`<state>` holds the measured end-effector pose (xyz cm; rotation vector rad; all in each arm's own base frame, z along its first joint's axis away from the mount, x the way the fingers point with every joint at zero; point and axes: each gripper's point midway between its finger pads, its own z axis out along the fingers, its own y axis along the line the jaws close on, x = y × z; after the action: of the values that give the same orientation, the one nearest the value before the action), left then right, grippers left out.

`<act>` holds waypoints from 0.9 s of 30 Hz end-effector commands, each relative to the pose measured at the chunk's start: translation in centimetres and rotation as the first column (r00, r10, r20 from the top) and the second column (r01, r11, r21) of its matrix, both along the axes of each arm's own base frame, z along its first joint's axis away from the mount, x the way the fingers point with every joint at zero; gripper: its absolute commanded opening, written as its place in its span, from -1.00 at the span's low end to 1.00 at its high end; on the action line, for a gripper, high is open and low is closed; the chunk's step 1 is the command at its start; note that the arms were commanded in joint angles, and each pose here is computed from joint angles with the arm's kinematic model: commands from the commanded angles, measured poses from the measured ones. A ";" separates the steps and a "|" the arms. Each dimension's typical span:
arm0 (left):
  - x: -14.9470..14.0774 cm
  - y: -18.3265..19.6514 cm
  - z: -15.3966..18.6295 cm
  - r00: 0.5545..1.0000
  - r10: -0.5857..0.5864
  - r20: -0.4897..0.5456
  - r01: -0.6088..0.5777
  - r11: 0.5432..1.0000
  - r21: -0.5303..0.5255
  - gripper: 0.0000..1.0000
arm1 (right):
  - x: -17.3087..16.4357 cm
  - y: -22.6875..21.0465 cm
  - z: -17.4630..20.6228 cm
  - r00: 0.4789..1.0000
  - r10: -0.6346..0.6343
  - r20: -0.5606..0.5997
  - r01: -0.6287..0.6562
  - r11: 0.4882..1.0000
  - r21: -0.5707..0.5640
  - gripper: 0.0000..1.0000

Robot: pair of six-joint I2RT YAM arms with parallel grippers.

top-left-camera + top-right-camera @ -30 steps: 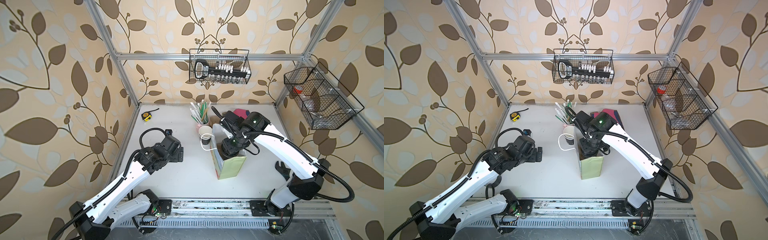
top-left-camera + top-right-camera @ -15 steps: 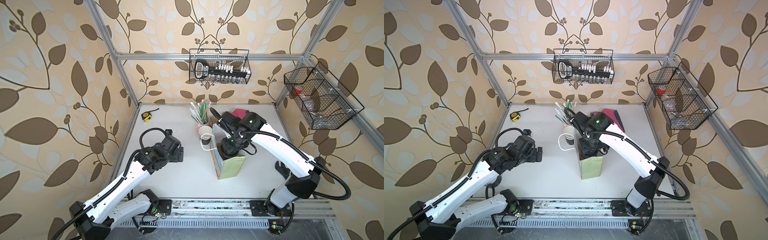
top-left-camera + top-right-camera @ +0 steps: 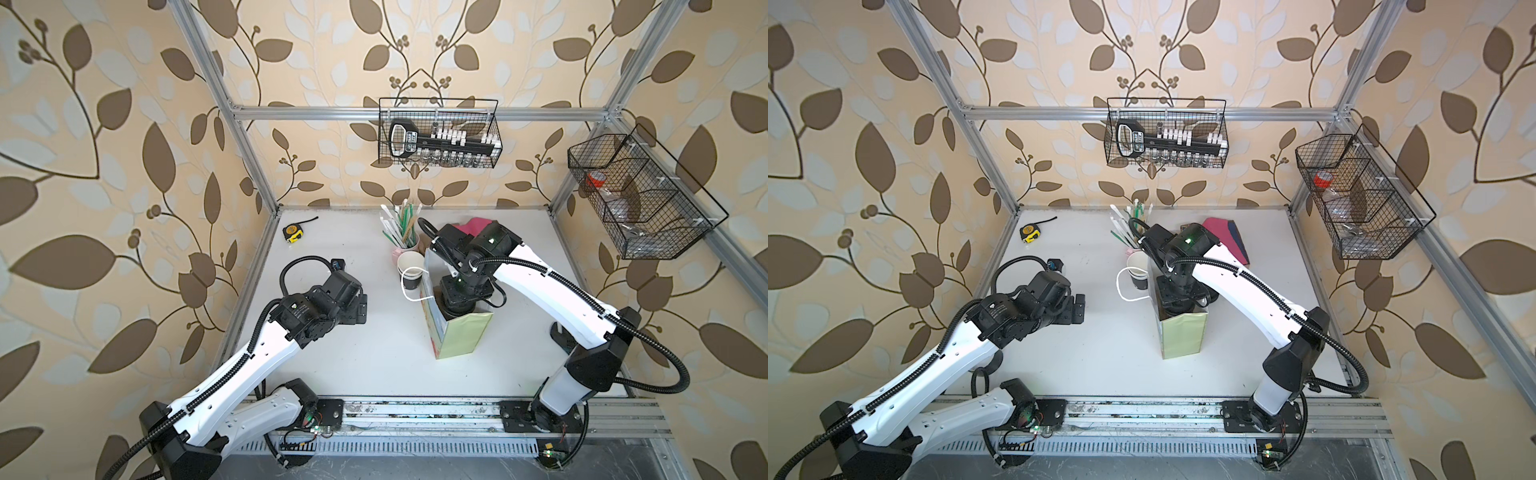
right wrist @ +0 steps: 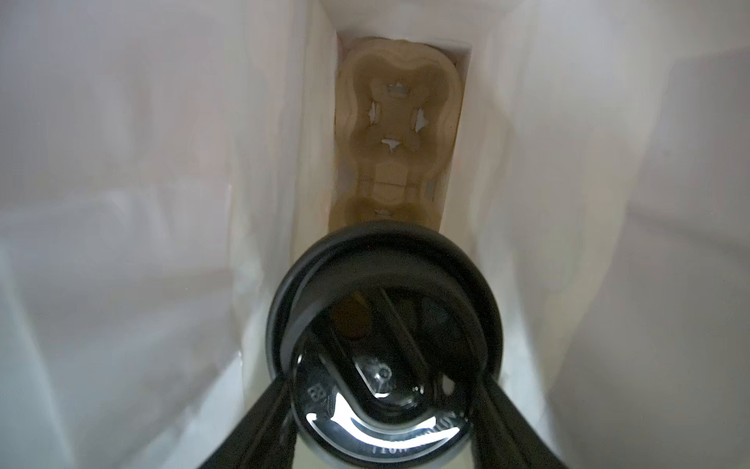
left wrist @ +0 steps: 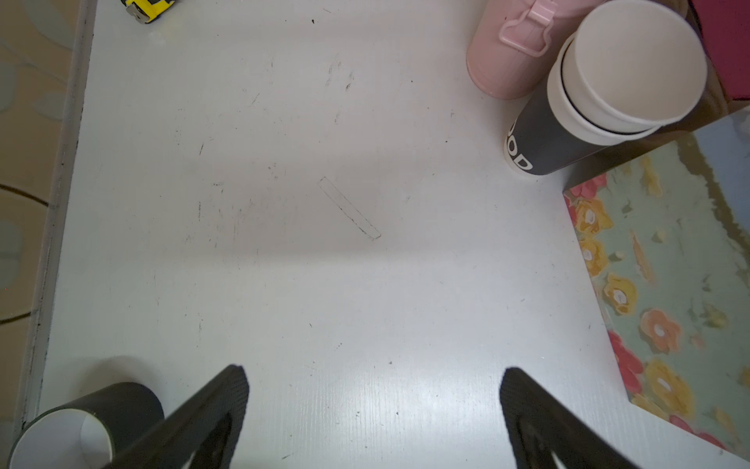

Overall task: Pack a coffee takeout order
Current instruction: Place the coffee cup in the cup tray.

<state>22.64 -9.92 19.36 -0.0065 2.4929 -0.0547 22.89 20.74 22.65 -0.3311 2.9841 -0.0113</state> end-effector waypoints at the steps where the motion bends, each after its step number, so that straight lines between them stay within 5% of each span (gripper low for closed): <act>1: -0.1 0.3 -0.3 1.000 -0.007 -0.006 0.007 1.000 0.021 0.98 | -0.5 -0.2 -0.9 0.999 -0.018 -0.040 0.017 0.999 -0.030 -1.00; 27: -0.1 0.3 -0.5 1.000 -0.006 -0.012 0.006 1.000 0.027 0.98 | -1.0 -0.1 -3.8 0.992 -0.089 -0.084 0.088 0.996 -0.023 -1.00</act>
<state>22.69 -9.95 19.22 -0.0045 2.4981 -0.0497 22.06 20.71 18.66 -0.2580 3.0845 -0.0667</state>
